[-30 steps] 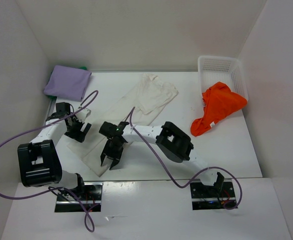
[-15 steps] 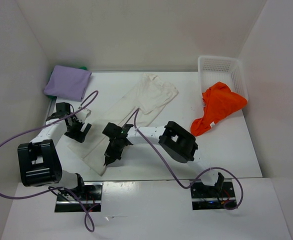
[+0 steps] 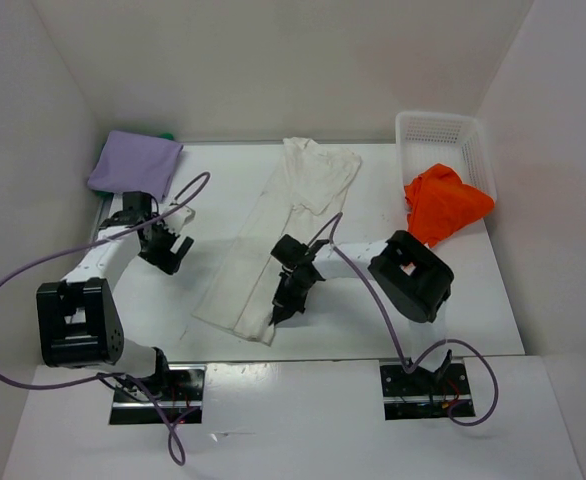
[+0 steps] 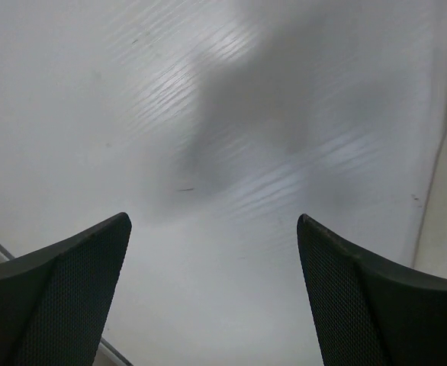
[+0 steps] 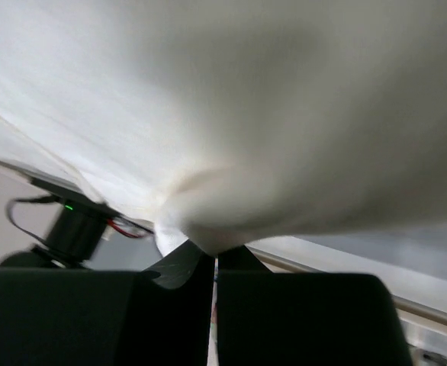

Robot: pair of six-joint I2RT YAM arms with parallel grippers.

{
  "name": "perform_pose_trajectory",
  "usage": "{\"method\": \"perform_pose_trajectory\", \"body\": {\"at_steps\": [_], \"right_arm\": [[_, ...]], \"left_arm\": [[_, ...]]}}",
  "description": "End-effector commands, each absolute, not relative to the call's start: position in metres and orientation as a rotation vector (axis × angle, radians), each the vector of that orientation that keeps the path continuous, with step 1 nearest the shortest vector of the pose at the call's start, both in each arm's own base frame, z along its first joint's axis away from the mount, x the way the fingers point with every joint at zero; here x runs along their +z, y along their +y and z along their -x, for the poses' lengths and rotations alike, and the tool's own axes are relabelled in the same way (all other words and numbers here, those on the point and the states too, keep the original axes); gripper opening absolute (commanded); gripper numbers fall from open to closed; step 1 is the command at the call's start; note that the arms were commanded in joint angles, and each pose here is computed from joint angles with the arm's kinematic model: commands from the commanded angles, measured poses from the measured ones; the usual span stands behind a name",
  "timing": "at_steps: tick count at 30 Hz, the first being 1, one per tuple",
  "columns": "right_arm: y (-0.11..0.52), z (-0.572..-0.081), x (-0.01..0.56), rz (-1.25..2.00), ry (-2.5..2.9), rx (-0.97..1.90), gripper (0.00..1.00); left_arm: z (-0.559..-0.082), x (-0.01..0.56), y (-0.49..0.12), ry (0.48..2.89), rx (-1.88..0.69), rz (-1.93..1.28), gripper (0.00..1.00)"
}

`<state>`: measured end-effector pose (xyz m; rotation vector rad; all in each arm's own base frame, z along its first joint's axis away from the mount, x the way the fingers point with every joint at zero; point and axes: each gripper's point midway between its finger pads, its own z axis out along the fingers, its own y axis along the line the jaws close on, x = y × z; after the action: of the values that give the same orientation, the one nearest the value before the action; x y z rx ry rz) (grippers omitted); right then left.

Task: Fold and stack the t-shirts
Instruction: Rotate the tshirt 85 degrees, then grab the bottom of the folded rectangular tshirt with both arms

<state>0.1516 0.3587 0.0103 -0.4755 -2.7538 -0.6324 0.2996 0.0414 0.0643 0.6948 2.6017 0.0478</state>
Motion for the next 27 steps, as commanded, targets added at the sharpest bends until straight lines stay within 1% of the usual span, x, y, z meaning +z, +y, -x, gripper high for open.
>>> {"method": "perform_pose_trajectory", "body": {"at_steps": [1, 3, 5, 6, 8, 9, 11, 13, 14, 15, 17, 18, 19, 20, 21, 27], "right_arm": [[0.292, -0.107, -0.008, 0.489, -2.662, -0.365, 0.00], [0.279, -0.100, -0.009, 0.468, -2.648, -0.381, 0.00], [0.265, -0.096, -0.009, 0.374, -2.681, -0.355, 0.00], [0.256, -0.093, -0.006, 0.349, -2.683, -0.322, 0.03], [0.249, -0.092, 0.001, 0.250, -2.714, -0.331, 0.04], [0.242, -0.089, 0.004, 0.247, -2.705, -0.316, 0.08], [0.231, -0.099, 0.009, 0.242, -2.744, -0.317, 0.11], [0.211, -0.103, 0.015, 0.282, -2.774, -0.313, 0.15], [0.196, -0.110, 0.016, 0.337, -2.783, -0.319, 0.15], [0.185, -0.109, 0.017, 0.361, -2.797, -0.329, 0.17], [0.172, -0.110, 0.021, 0.344, -2.824, -0.347, 0.28], [0.172, -0.106, 0.020, 0.319, -2.811, -0.359, 0.37], [0.175, -0.105, 0.024, 0.292, -2.807, -0.398, 0.54], [0.178, -0.101, 0.026, 0.270, -2.796, -0.411, 0.58], [0.182, -0.099, 0.027, 0.219, -2.804, -0.416, 0.61], [0.190, -0.103, 0.042, 0.183, -2.858, -0.496, 0.62]], "left_arm": [[-0.305, 0.072, 0.008, 2.556, -0.037, -0.831, 0.96], [-0.305, 0.072, -0.013, 2.532, -0.061, -0.906, 0.96], [-0.298, 0.070, -0.026, 2.531, -0.084, -0.969, 0.96], [-0.295, 0.070, -0.030, 2.520, -0.069, -1.009, 0.99], [-0.288, 0.076, -0.044, 2.478, -0.048, -1.133, 0.99], [-0.283, 0.081, -0.047, 2.447, -0.029, -1.174, 0.99], [-0.276, 0.089, -0.054, 2.366, 0.037, -1.304, 0.99], [-0.266, 0.109, -0.057, 2.246, 0.101, -1.403, 0.99], [-0.264, 0.126, -0.066, 2.151, 0.142, -1.436, 0.99], [-0.261, 0.133, -0.069, 2.113, 0.159, -1.465, 0.99], [-0.244, 0.130, -0.081, 2.049, 0.174, -1.605, 0.99], [-0.238, 0.130, -0.084, 2.036, 0.178, -1.643, 0.99], [-0.233, 0.125, -0.088, 2.009, 0.186, -1.703, 0.99], [-0.224, 0.115, -0.090, 1.997, 0.189, -1.775, 0.99], [-0.215, 0.110, -0.103, 1.938, 0.192, -1.864, 0.99], [-0.190, 0.092, -0.170, 1.616, 0.134, -2.172, 0.99]]}}
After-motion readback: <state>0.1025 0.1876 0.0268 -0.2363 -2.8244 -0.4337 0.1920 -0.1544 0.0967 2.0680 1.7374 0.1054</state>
